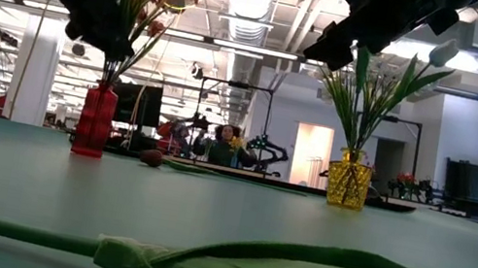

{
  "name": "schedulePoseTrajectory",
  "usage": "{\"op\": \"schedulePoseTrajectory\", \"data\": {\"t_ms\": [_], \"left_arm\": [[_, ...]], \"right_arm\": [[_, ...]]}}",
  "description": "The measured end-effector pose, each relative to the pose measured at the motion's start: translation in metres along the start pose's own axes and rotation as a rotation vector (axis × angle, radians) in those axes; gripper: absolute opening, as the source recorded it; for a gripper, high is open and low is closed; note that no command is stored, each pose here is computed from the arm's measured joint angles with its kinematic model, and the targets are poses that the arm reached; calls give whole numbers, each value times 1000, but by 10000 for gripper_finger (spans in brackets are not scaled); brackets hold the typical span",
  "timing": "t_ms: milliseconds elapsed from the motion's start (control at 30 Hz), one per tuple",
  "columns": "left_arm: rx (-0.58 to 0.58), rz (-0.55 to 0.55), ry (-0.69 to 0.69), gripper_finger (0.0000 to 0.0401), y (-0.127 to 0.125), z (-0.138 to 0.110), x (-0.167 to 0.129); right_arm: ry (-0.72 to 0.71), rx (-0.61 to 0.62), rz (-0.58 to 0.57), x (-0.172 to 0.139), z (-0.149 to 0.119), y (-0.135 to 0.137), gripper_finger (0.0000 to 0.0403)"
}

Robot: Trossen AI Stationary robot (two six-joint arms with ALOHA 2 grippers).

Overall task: Sort flowers into vase by color
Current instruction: Put the orange flowers into the red flower vase

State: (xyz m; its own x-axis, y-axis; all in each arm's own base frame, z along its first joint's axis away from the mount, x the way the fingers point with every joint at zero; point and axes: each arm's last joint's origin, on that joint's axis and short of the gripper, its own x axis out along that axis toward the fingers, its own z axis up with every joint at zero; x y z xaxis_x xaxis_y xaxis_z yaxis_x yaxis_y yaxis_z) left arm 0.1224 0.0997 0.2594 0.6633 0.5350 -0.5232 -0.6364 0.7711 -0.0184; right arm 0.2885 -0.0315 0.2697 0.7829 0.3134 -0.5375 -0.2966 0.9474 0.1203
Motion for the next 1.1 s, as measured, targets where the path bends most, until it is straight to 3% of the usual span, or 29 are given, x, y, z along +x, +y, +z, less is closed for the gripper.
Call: {"op": "schedulePoseTrajectory", "data": {"t_ms": [200,567,733,1100], "left_arm": [[19,-9,30,216,-1,13,-14],[16,-9,27,310,-1,31,-32],[16,-10,55,320,-1,44,-51],[-31,-35,381,320,-3,49,-58]], "right_arm": [[0,-1,0,0,0,0,265],[0,-27,1,0,0,0,265],[0,-27,1,0,0,0,265],[-13,-9,1,0,1,0,265]]}}
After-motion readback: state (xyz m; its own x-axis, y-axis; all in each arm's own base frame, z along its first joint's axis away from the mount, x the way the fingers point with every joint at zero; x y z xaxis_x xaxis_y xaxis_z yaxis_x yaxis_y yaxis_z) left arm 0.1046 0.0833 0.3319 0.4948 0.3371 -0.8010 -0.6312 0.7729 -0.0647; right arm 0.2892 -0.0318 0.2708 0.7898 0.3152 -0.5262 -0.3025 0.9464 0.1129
